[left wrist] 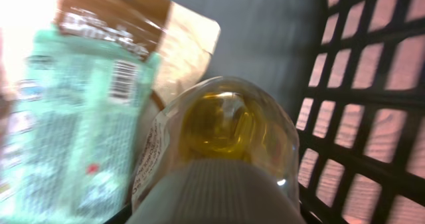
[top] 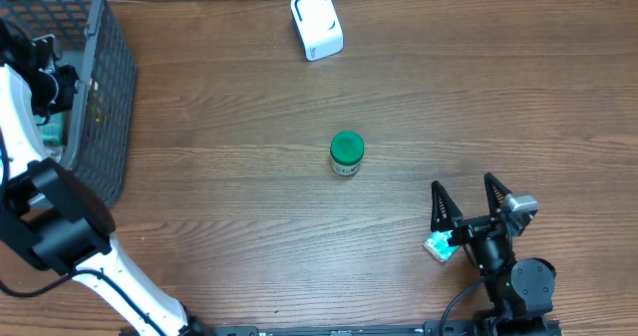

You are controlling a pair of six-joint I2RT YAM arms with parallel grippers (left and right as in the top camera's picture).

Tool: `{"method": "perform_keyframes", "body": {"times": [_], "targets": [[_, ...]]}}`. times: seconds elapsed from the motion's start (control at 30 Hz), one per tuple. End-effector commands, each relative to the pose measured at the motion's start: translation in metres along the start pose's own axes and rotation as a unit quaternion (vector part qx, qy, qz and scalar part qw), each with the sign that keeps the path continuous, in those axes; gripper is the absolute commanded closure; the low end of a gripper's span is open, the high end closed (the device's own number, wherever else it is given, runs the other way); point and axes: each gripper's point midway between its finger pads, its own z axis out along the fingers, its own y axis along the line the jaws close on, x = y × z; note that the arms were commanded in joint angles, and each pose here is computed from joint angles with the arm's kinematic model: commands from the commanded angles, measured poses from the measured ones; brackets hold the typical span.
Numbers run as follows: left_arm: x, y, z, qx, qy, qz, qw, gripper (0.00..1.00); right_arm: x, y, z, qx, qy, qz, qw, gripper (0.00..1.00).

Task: Scan the item barcode
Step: 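Return the left gripper to the basket and grasp the yellow oil bottle, then place the yellow bottle upright left of the green jar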

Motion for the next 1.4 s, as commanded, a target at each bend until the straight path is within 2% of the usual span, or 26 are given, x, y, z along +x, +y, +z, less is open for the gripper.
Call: {"method": "perform_keyframes", "body": {"times": [0.0, 0.2, 0.3, 0.47, 0.63, 0.7, 0.83, 1.03, 1.37], "targets": [[-0.041, -0.001, -0.108, -0.035, -0.129, -0.025, 0.991, 0.69, 0.002, -0.001, 0.000, 0.002, -0.001, 0.003, 1.000, 0.00], [-0.044, -0.017, -0.208, -0.027, -0.229, -0.089, 0.969, 0.71, 0.002, -0.002, 0.000, 0.002, -0.001, 0.003, 1.000, 0.00], [-0.038, -0.031, -0.257, -0.017, -0.277, -0.104, 0.955, 0.76, 0.002, -0.001, 0.000, 0.001, -0.001, 0.003, 1.000, 0.00], [-0.018, -0.079, -0.322, 0.038, -0.331, -0.065, 0.940, 0.78, 0.002, -0.001, 0.000, 0.002, -0.001, 0.003, 1.000, 0.00], [0.009, -0.130, -0.352, 0.080, -0.339, -0.018, 0.937, 0.78, 0.002, -0.002, 0.000, 0.002, -0.001, 0.003, 1.000, 0.00], [0.020, -0.146, -0.351, 0.092, -0.325, -0.003, 0.941, 0.78, 0.002, -0.002, 0.000, 0.002, -0.001, 0.003, 1.000, 0.00], [0.051, -0.181, -0.327, 0.115, -0.248, 0.032, 0.961, 0.77, 0.002, -0.001, 0.000, 0.001, -0.001, 0.003, 1.000, 0.00], [0.079, -0.215, -0.287, 0.124, -0.144, 0.075, 0.979, 0.75, 0.002, -0.002, 0.000, 0.002, -0.001, 0.003, 1.000, 0.00], [0.120, -0.279, -0.213, 0.114, 0.002, 0.162, 0.980, 0.70, 0.002, -0.001, 0.000, 0.001, -0.001, 0.003, 1.000, 0.00]]}}
